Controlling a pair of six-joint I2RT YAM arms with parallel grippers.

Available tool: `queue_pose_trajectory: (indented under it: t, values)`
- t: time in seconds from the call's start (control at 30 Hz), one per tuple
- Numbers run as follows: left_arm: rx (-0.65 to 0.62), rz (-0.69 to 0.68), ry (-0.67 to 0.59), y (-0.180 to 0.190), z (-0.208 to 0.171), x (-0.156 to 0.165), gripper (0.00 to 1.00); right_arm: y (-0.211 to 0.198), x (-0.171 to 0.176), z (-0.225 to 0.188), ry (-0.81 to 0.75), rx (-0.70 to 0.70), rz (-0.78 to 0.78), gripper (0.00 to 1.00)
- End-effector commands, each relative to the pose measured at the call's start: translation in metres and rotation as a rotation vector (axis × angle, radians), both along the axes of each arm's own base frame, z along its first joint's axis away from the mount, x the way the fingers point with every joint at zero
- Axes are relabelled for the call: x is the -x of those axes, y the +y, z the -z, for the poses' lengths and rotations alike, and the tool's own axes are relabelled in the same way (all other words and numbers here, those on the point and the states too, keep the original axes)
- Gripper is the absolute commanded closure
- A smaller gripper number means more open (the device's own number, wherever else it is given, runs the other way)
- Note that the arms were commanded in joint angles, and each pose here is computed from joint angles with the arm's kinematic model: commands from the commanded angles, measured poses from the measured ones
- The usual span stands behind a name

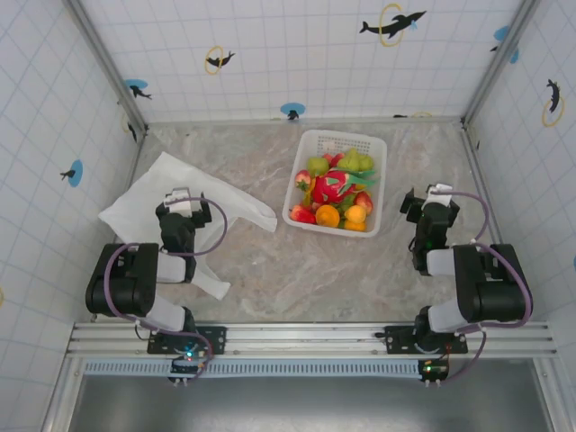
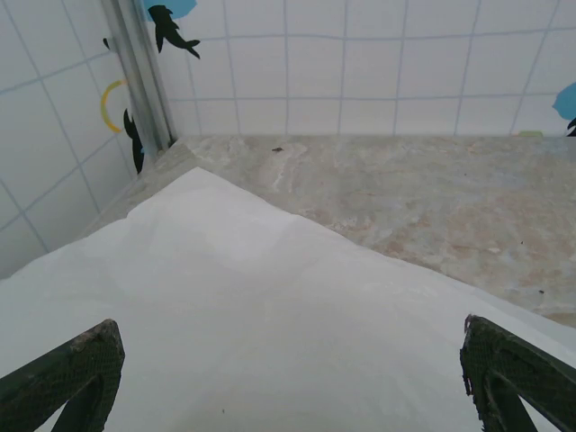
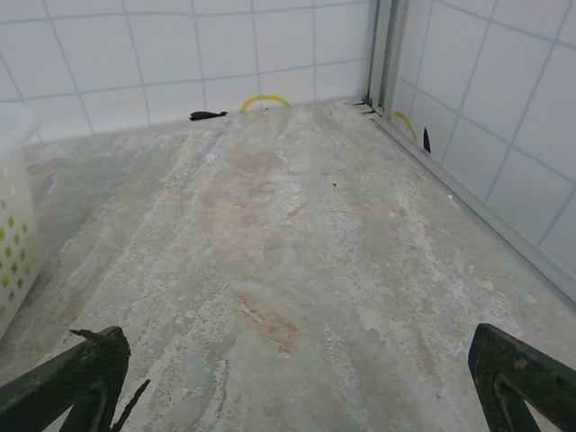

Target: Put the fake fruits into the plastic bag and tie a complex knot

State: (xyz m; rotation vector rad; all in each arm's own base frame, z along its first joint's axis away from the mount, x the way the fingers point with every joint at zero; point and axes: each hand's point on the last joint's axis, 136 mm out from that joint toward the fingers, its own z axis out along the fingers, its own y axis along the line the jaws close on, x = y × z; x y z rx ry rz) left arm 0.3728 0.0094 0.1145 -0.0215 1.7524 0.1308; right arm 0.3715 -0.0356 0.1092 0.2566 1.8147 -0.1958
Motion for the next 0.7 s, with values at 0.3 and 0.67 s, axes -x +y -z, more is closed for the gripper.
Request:
queue_pose_trajectory:
  t: [0.3, 0.67]
  values:
    - [0.017, 0.012, -0.032, -0.0013, -0.0094, -0.0046, 0.03, 0.0029, -0.0087, -0.0106, -0.032, 0.001, -0.019, 0.0]
    - [0.017, 0.012, -0.031, -0.0012, -0.0091, -0.0047, 0.02, 0.0025, -0.0093, -0.0103, -0.033, -0.006, -0.024, 0.0]
